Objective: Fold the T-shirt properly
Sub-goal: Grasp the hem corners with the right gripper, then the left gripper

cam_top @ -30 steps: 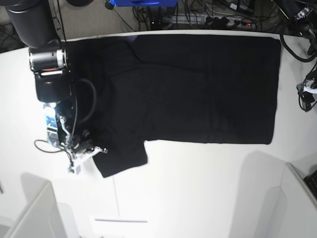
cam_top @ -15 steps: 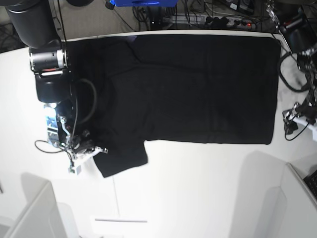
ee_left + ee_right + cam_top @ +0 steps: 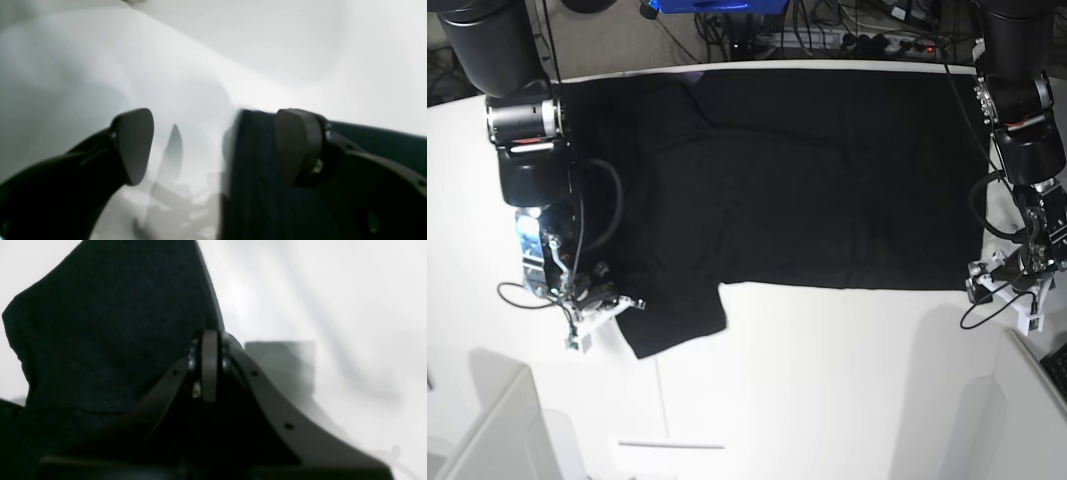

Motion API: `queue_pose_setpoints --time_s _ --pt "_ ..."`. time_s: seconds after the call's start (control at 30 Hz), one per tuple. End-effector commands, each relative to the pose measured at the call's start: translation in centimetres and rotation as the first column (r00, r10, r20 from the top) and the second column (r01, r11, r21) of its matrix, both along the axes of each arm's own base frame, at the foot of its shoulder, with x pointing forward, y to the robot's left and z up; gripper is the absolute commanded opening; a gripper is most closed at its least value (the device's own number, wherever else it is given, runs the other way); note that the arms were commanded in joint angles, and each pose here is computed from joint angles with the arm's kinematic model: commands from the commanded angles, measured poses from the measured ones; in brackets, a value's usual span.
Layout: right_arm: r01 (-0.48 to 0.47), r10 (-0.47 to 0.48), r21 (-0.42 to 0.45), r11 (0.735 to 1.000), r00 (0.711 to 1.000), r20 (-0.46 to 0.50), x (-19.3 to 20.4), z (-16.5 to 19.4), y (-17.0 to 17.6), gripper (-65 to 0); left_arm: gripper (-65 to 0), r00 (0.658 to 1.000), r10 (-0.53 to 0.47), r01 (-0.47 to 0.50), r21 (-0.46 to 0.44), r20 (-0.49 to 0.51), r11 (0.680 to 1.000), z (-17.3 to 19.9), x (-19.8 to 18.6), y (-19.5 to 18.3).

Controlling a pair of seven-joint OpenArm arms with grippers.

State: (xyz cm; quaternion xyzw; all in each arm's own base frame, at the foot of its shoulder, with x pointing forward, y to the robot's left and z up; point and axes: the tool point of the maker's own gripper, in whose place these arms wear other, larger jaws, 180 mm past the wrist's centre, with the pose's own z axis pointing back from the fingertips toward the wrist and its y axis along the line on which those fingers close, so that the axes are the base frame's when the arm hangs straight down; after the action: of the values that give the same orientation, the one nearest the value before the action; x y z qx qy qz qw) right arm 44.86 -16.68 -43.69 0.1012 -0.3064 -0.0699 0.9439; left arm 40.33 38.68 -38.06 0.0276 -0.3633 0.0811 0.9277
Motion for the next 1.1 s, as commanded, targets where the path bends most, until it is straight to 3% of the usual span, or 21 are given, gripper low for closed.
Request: queue_pose_setpoints --time_s 0.0,0.17,0.73,1.07 --pt "-0.001 0.001 -0.005 1.0 1.0 0.03 1.1 1.4 -0.4 -65.0 -10.2 0.999 0.0 -0.001 0.028 0.048 1.0 1.6 1.3 0.6" --pt "-0.001 0.001 -0.005 1.0 0.999 0.032 1.2 1.5 -0.4 -65.0 -10.2 1.0 -0.011 0.012 0.035 -0.021 0.999 -1.0 1.1 -0.5" --pt "-0.002 0.002 -0.006 1.0 1.0 0.028 1.1 1.3 -0.4 -65.0 -11.4 1.0 -0.023 0.023 -0.003 -0.014 1.0 -1.6 1.6 -2.3" --pt "-0.003 0.003 -0.007 1.0 1.0 0.025 0.9 1.2 -0.3 -65.0 -49.9 0.999 -0.023 0.023 -0.009 -0.037 1.0 -2.8 0.5 -2.4"
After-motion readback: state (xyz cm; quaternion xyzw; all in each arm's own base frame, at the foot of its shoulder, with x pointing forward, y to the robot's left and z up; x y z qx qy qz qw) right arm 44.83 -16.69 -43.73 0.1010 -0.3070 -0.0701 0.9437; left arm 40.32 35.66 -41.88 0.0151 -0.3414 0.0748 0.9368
